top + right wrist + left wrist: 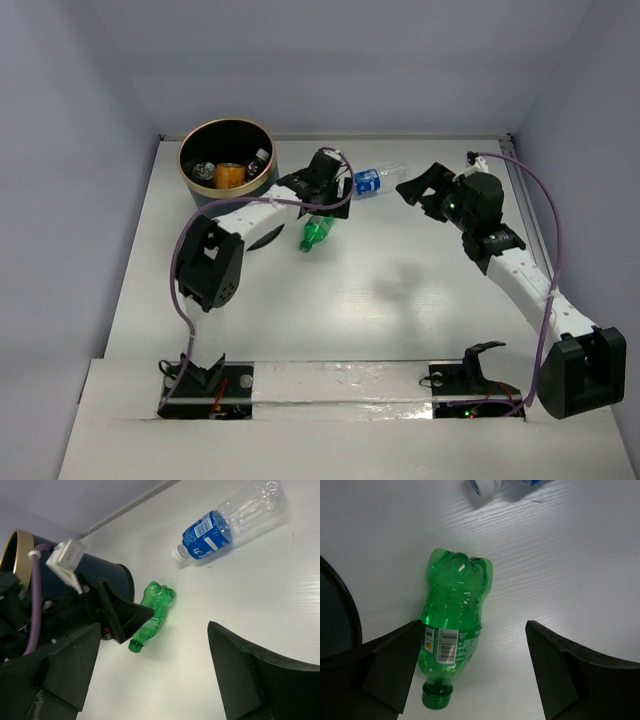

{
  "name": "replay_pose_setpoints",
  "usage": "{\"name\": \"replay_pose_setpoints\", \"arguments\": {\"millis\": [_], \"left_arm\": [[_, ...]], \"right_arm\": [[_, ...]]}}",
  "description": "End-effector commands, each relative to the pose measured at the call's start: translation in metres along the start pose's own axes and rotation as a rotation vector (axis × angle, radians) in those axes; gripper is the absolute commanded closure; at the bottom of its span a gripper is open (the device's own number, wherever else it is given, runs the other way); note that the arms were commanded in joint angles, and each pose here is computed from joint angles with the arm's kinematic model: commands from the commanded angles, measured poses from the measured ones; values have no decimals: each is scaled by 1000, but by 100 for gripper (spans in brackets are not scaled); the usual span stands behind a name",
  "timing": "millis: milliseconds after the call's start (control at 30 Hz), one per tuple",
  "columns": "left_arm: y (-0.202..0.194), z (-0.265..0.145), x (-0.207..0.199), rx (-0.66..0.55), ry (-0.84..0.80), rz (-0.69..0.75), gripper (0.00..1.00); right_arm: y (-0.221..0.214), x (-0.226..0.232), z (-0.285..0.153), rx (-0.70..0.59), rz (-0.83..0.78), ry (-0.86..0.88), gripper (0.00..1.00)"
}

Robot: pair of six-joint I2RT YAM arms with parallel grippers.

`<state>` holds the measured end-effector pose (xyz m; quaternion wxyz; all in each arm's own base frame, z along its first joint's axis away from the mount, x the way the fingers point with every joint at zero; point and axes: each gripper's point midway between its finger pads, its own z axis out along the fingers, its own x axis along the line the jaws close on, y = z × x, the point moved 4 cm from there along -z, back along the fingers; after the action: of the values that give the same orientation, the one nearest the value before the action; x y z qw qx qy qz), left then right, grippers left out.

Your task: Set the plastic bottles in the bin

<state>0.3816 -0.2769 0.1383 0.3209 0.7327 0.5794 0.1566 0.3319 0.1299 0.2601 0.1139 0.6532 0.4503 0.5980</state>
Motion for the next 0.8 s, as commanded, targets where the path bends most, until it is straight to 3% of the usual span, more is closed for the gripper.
{"name": "replay_pose_setpoints", "arguments": {"millis": [0, 133, 267, 433, 533, 700, 767], "left_arm": [[10, 7, 3, -3, 43, 45, 19], [17, 26, 6, 15, 69, 62, 18], [3, 45, 9, 64, 88, 79, 18], [-10, 50, 12, 83, 71, 45, 20], [-16, 47, 12, 81, 53, 28, 26], [-21, 35, 7, 71, -1, 0, 47], [-20, 23, 2, 55, -47, -21, 49]], "right_arm": [[5, -2, -4, -5, -22, 42, 6], [3, -11, 5, 32, 7, 30, 1], [-1, -37, 29, 104, 59, -96, 0], [26, -52, 63, 60, 86, -266, 0], [33, -60, 89, 62, 133, -329, 0], [31, -81, 126, 93, 211, -446, 0], [22, -93, 141, 121, 262, -483, 0]]}}
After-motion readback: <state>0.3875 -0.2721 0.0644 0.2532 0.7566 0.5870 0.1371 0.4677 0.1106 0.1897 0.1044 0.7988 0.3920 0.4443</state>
